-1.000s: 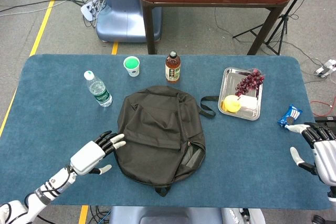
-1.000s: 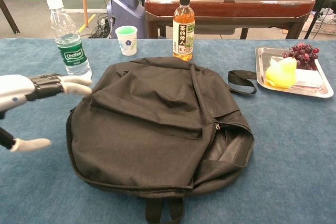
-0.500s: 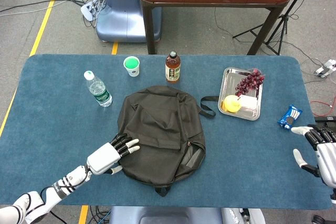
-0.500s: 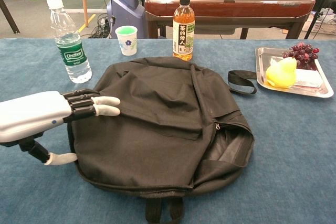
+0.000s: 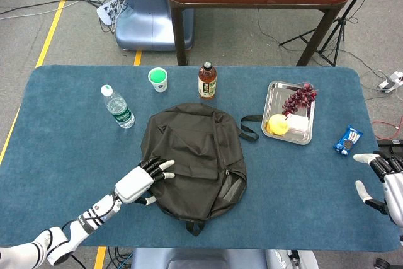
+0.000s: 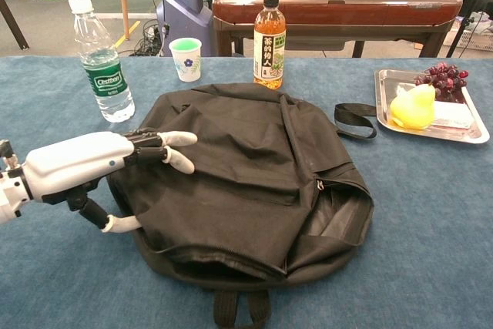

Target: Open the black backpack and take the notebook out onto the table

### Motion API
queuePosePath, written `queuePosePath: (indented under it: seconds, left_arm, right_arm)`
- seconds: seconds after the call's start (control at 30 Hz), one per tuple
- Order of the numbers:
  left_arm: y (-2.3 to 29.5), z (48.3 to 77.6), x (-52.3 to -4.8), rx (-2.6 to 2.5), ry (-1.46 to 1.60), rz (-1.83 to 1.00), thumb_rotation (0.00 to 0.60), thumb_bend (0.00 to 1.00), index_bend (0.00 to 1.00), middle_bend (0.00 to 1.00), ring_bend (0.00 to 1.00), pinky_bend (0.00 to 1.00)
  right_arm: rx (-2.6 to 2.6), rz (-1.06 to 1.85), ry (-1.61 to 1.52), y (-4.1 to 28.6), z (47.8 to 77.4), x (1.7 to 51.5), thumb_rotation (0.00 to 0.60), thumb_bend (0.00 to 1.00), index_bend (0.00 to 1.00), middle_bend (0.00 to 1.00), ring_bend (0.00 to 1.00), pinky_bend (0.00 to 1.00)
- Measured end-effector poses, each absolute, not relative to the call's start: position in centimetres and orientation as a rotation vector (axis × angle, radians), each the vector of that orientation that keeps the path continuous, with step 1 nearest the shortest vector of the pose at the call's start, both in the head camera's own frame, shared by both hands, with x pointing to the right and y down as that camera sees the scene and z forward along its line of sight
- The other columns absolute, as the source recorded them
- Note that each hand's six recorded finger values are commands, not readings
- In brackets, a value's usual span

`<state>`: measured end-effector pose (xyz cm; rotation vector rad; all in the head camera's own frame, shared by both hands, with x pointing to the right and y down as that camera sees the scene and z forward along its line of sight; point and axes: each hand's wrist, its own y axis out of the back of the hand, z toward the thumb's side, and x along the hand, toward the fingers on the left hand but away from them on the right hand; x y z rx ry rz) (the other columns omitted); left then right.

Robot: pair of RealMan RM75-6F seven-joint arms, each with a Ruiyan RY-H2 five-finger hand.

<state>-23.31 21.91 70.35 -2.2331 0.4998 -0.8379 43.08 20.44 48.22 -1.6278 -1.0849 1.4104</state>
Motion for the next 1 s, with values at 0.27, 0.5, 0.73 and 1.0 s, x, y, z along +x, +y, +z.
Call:
queuePosePath:
  seconds: [0.27, 0.5, 0.73, 1.0]
  left_arm:
    - [21.5, 69.9, -22.4, -2.289, 0.555, -0.818, 0.600, 0.55, 0.45, 0.01, 0.04, 0.00]
    - [20.6, 69.5, -22.2, -2.307, 0.698, -0.855, 0.600, 0.71, 0.71, 0.37, 0.33, 0.07]
    - [18.9, 68.8, -22.5, -2.350, 0.901, -0.958, 0.600, 0.75, 0.73, 0.45, 0.39, 0.09]
    - [16.5, 68.1, -22.1, -2.428, 1.087, -1.078, 0.600, 0.75, 0.71, 0.46, 0.42, 0.14]
  right_arm:
    - [-1.629, 1.423, -1.089, 20.7, 48.5, 43.6, 0.600, 0.39, 0.31, 0.31, 0.18, 0.22]
    - [-1.635, 1.422, -1.088, 20.8, 48.7, 43.6, 0.600, 0.39, 0.31, 0.31, 0.18, 0.22]
    - [-1.658, 1.419, -1.070, 20.9, 49.0, 43.4, 0.600, 0.39, 0.31, 0.31, 0.18, 0.22]
    - [-1.733, 1.391, -1.000, 21.0, 50.0, 42.0, 0.600, 0.39, 0.31, 0.31, 0.18, 0.22]
